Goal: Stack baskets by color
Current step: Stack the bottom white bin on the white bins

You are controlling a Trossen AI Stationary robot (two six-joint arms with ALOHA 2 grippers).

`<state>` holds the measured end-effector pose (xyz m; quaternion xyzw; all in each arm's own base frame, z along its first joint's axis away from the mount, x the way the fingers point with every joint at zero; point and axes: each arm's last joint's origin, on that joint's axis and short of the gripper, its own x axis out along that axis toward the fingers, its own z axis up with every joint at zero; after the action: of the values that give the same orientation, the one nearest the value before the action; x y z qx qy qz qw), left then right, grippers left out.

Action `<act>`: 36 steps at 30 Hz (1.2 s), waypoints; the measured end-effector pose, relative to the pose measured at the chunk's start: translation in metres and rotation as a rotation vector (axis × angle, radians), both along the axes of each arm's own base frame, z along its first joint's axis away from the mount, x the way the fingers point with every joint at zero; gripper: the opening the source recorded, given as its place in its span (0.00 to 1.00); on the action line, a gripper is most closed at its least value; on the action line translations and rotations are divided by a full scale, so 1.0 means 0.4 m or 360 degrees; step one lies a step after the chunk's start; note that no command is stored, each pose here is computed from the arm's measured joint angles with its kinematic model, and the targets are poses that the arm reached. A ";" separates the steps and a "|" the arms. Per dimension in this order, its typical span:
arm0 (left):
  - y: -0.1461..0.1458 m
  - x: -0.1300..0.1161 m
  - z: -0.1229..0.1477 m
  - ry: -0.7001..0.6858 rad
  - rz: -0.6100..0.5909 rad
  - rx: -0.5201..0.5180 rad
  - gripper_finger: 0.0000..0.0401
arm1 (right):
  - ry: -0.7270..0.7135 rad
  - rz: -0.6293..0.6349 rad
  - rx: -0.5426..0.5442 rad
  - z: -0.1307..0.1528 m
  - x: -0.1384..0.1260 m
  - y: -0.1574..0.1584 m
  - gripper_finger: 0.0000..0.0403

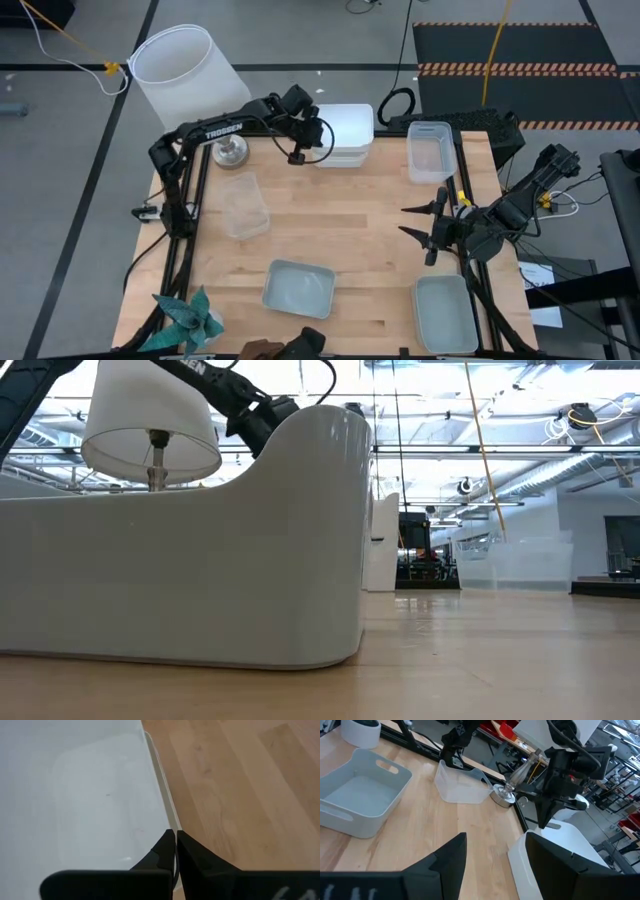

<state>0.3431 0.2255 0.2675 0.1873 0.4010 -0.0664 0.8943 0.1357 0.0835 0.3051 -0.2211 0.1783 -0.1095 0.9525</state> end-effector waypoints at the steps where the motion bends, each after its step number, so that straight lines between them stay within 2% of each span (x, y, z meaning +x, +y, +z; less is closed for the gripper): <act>1: 0.001 0.001 -0.003 0.0003 -0.0002 -0.0001 0.03 | 0.0000 0.0000 0.0000 0.000 0.000 0.000 0.49; 9: 0.002 0.002 -0.007 0.0015 -0.0009 0.0004 0.02 | 0.0002 0.0001 -0.0005 0.000 0.000 0.000 0.49; 16: -0.004 -0.011 0.029 -0.0023 0.0020 0.0067 0.02 | 0.0002 0.0002 -0.0005 0.000 0.000 0.000 0.49; 30: -0.008 -0.016 0.029 0.0003 0.0044 0.0022 0.01 | 0.0002 0.0001 -0.0005 0.000 0.000 0.000 0.49; 36: -0.010 -0.008 0.013 0.0022 0.0029 -0.0010 0.04 | 0.0002 0.0002 -0.0005 0.000 0.000 0.000 0.49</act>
<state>0.3400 0.2215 0.2726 0.1803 0.4087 -0.0608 0.8926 0.1357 0.0836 0.3050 -0.2229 0.1787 -0.1092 0.9521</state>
